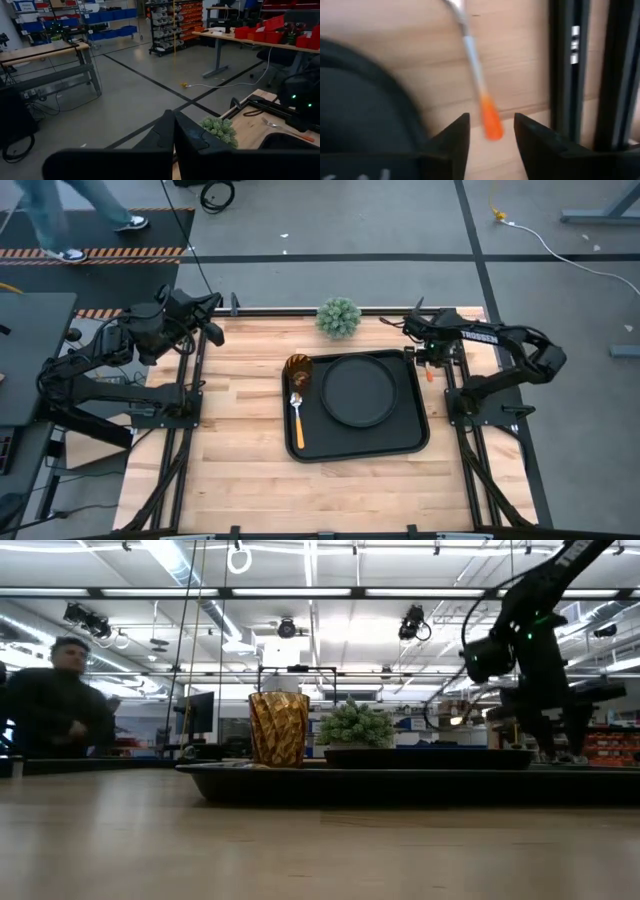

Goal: Pick and place plate/cup/fork/spoon on tray
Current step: Put the orange fork on the black serving tray between the orange spoon and the black plate

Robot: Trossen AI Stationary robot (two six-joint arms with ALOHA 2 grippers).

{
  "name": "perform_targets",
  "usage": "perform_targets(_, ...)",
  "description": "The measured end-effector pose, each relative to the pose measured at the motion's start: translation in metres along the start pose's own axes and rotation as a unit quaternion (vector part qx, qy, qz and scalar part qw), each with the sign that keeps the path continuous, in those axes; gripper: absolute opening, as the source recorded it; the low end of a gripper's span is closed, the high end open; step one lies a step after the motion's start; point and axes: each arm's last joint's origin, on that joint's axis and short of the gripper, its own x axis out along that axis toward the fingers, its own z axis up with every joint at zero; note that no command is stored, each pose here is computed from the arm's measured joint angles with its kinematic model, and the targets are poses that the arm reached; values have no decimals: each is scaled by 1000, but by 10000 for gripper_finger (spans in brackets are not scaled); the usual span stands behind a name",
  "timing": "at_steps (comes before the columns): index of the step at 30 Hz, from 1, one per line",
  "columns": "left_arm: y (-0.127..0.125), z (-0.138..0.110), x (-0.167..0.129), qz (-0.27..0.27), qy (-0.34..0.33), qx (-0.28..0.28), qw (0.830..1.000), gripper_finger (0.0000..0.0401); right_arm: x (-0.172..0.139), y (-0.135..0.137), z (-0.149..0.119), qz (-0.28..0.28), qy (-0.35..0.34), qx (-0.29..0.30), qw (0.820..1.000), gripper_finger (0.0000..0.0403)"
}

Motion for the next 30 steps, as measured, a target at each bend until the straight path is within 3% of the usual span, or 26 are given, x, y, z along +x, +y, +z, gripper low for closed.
perform_targets(5,0,0,0,0,0,0,1000,9,20,-3,12,-30,21,-1,999,172)
perform_targets(19,0,0,0,0,0,0,1000,9,35,0,42,38,6,13,999,136)
perform_targets(25,0,0,0,0,0,0,1000,9,32,-5,54,38,-48,24,998,133)
perform_targets(30,0,0,0,0,0,0,1000,9,31,-4,62,80,-59,43,994,124)
